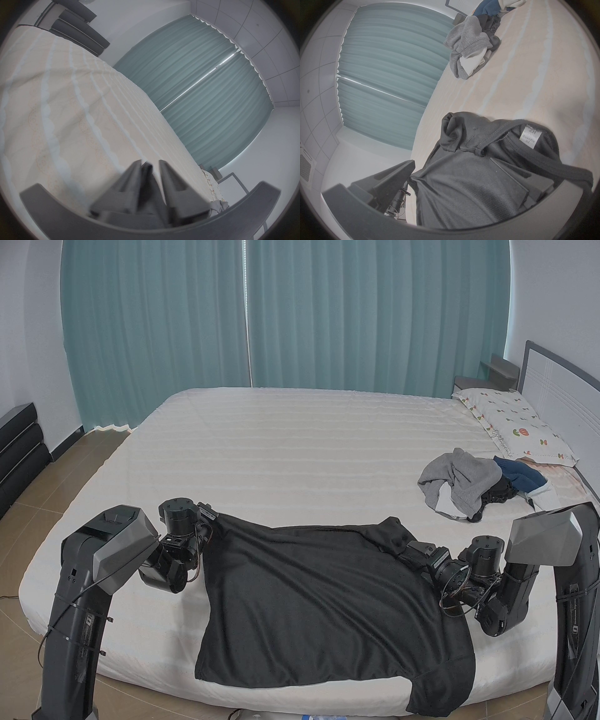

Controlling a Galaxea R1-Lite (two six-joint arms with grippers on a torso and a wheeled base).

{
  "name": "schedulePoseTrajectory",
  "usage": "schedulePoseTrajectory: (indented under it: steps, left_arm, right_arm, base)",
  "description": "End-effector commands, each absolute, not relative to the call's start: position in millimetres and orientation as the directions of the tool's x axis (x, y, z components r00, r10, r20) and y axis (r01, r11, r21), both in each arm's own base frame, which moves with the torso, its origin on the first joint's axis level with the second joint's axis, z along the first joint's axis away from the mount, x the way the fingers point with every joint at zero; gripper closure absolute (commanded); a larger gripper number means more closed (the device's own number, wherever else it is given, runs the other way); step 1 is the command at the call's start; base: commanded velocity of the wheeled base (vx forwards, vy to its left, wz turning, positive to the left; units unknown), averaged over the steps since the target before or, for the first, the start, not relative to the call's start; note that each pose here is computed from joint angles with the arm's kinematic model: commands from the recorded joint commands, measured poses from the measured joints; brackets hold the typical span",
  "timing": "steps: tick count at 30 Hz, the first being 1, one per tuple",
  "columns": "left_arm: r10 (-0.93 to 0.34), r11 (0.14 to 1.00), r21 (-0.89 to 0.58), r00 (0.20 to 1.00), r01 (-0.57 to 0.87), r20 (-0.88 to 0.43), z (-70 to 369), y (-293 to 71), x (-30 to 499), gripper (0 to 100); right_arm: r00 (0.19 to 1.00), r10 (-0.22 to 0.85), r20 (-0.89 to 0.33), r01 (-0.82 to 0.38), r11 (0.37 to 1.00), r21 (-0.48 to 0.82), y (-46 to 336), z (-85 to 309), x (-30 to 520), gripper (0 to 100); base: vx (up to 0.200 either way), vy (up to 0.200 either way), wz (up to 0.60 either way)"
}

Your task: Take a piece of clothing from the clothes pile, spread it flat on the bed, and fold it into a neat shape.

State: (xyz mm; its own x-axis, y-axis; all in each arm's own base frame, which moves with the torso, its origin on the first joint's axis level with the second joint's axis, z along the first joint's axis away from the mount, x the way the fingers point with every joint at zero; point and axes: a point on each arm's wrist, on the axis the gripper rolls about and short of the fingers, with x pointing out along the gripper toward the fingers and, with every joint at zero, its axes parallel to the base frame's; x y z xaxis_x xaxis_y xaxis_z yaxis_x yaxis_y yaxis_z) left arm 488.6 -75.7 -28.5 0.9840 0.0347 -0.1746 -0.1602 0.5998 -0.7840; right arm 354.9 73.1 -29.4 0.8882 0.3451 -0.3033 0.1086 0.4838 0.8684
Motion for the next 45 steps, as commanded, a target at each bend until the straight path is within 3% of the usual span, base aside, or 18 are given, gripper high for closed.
schedulePoseTrajectory:
  steps: [1,15,25,26,29,33,39,41,42,45]
  left_arm:
    - [0.031,0.604,-0.778,0.980,-0.176,-0.197,-30,-77,484,0]
    - [-0.071,0.543,-0.801,0.936,-0.252,-0.343,18,-55,399,0]
    - [-0.090,0.568,-0.744,0.871,-0.354,-0.483,6,-57,346,0]
    - [-0.100,0.523,-0.757,0.854,-0.391,-0.510,9,-41,321,0]
    - [-0.122,0.471,-0.781,0.847,-0.410,-0.518,5,-40,308,0]
    - [-0.127,0.454,-0.809,0.872,-0.373,-0.473,6,-40,308,0]
    - [-0.125,0.455,-0.818,0.884,-0.353,-0.451,-5,-40,307,0]
    - [-0.125,0.455,-0.818,0.884,-0.353,-0.451,-5,-40,307,0]
    - [-0.125,0.456,-0.818,0.885,-0.350,-0.448,-8,-41,304,0]
    - [-0.132,0.452,-0.826,0.891,-0.336,-0.434,-8,-41,297,0]
  right_arm:
    - [0.886,0.341,-0.312,0.115,0.492,0.863,74,-34,354,0]
    - [0.893,0.340,-0.297,0.099,0.495,0.863,74,-33,355,0]
    - [0.902,0.317,-0.292,0.102,0.502,0.859,74,-34,358,0]
    - [0.917,0.289,-0.275,0.092,0.519,0.850,73,-27,359,0]
    - [0.947,0.236,-0.220,0.060,0.543,0.837,68,-7,364,0]
    - [0.961,0.206,-0.183,0.040,0.552,0.833,67,17,367,0]
    - [0.935,0.236,-0.264,0.077,0.592,0.802,85,60,400,0]
    - [0.935,0.236,-0.264,0.077,0.592,0.802,85,60,400,0]
    - [0.913,0.246,-0.326,0.113,0.615,0.780,92,65,414,0]
    - [0.875,0.283,-0.393,0.123,0.655,0.745,112,41,433,0]
  base:
    - [0.000,0.000,0.00]
    - [0.000,0.000,0.00]
    - [0.000,0.000,0.00]
    - [0.000,0.000,0.00]
    - [0.000,0.000,0.00]
    - [0.000,0.000,0.00]
    - [0.000,0.000,0.00]
    - [0.000,0.000,0.00]
    - [0.000,0.000,0.00]
    - [0.000,0.000,0.00]
